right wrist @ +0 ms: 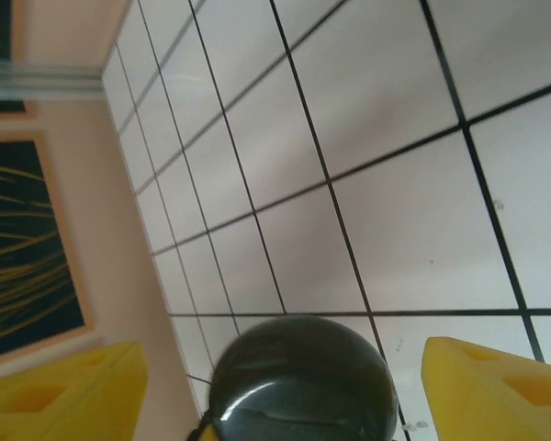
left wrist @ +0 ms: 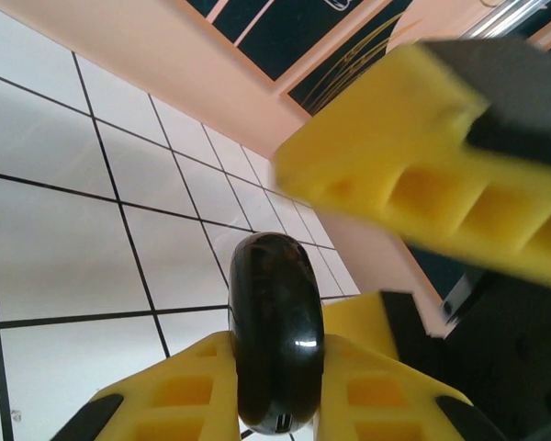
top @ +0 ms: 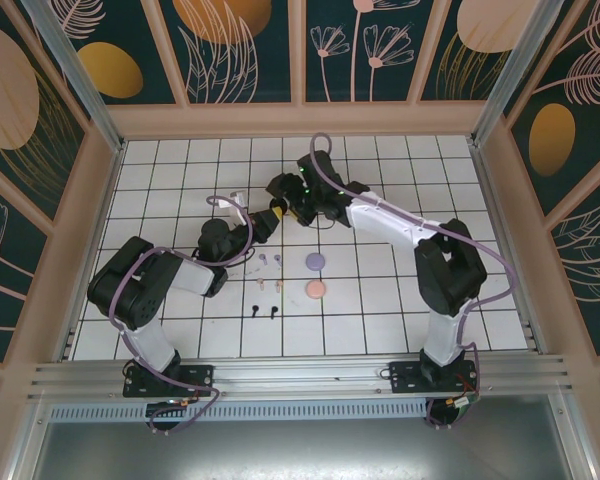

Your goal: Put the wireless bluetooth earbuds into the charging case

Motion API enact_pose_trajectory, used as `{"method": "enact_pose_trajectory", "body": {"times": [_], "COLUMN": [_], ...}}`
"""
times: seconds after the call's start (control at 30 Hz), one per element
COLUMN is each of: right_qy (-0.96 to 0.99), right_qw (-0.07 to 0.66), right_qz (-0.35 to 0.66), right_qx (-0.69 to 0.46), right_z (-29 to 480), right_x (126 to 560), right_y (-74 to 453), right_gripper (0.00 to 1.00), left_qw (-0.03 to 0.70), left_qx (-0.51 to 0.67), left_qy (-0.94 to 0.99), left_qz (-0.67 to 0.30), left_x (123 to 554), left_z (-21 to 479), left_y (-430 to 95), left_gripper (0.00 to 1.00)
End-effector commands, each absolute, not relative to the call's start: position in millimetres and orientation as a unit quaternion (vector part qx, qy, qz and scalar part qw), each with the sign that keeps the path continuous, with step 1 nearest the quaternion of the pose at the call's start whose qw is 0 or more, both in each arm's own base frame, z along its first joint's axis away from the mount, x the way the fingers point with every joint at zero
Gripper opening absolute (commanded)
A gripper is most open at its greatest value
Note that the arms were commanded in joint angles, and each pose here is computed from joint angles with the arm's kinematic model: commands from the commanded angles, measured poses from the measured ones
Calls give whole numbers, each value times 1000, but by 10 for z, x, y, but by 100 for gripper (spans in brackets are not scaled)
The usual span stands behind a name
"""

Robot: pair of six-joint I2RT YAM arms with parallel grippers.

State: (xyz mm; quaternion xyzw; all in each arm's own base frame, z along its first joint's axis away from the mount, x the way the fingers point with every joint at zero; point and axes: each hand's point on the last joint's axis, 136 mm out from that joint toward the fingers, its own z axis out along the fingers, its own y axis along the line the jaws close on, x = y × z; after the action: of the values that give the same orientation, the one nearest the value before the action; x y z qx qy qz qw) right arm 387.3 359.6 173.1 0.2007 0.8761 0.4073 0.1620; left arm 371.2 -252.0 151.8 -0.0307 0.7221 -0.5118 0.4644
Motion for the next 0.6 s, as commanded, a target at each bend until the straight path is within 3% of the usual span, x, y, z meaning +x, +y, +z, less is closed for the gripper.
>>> {"method": "enact_pose_trajectory", "body": {"times": [0.0, 0.2, 0.43, 0.57], "right_qy": [849, 860, 818, 809], "right_qw": [226, 278, 398, 405], "right_qz": [430, 409, 413, 411], "right_qx": [206, 123, -35, -111], "right_z": [2201, 2151, 2296, 2240], "right_x": [4029, 3913, 3626, 3386], "right_y": [3262, 2892, 2389, 2353], "right_gripper": [80, 80, 80, 79], "left_qw": [464, 449, 396, 366], "left_qx": [-7, 49, 145, 187], "left_qy": [717, 734, 743, 734], "left_qz": [-520, -507, -519, -541], "left_x": [3671, 3566, 3439, 3375], "left_z": [1651, 1705, 1744, 1846], "left_y": [-2587, -2672, -2913, -3041], "left_gripper": [0, 0, 0, 0]}}
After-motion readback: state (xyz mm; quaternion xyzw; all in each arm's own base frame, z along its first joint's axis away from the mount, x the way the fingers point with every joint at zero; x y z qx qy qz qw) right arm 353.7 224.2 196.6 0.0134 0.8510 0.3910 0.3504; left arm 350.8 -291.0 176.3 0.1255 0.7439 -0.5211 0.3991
